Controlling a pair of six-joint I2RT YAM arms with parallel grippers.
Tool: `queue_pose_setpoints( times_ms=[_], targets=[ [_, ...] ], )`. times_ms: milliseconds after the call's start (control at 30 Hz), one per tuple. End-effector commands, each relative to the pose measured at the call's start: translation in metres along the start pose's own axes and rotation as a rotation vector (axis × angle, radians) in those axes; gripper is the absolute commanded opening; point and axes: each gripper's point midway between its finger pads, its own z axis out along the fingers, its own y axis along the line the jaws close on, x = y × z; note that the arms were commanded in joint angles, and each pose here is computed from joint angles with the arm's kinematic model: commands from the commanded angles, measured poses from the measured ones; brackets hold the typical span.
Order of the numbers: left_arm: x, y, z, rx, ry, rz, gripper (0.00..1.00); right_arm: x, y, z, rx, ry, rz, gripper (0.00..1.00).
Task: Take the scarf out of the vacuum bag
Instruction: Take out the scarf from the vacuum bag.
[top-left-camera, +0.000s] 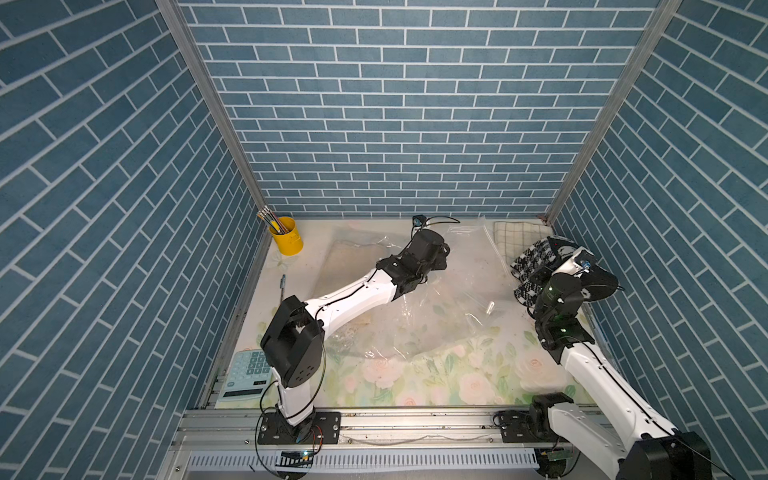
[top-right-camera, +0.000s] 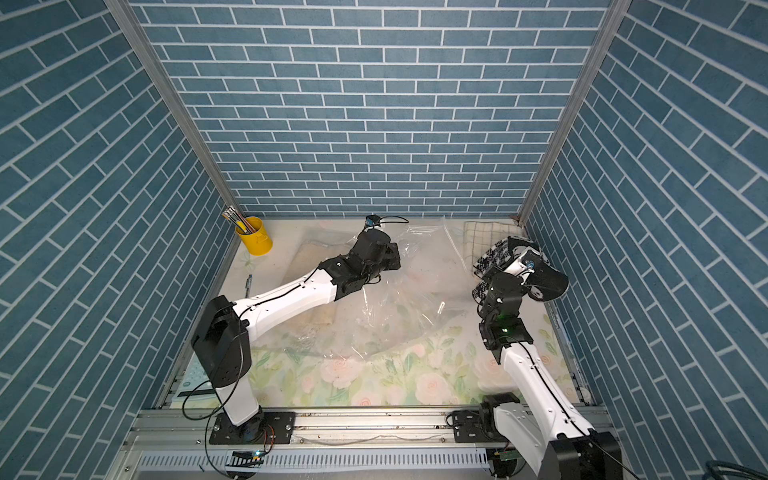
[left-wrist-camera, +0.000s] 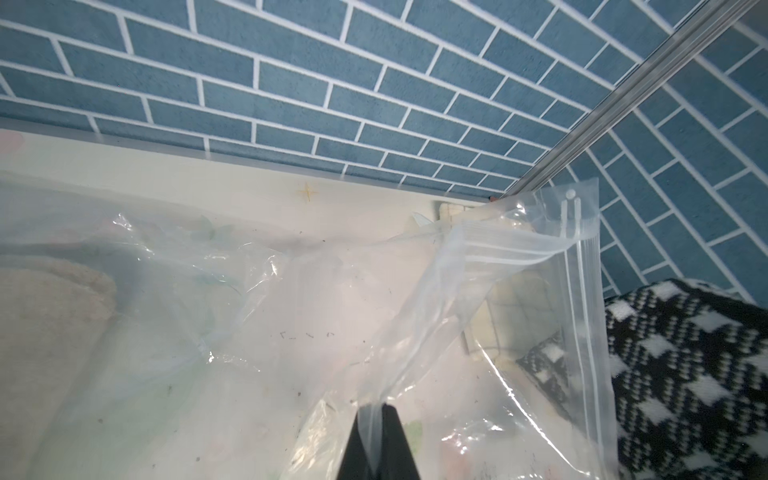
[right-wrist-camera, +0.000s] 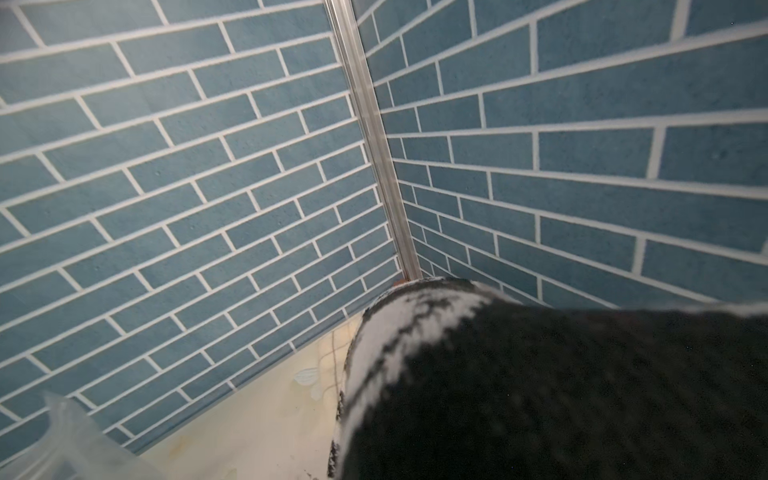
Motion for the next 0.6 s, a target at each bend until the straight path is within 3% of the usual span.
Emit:
queue_pose_setpoints(
  times_ms=[0, 300, 567],
  targets=[
    [-0.042, -0.007, -0.025, 0.000, -0.089, 0.003, 0.00, -0.019, -0.003, 0.001, 0.050, -0.038, 0.016, 0.00],
    [-0.091, -0.020, -0.072, 0.054, -0.194, -0.009, 0.00, 0.006, -0.007, 0.001, 0.050, 0.032, 0.014, 0.00],
    [-0.104, -0.034, -0.080, 0.116, -0.205, -0.008, 0.00, -0.034, -0.042, -0.016, 0.241, -0.070, 0.028, 0.00]
  ],
)
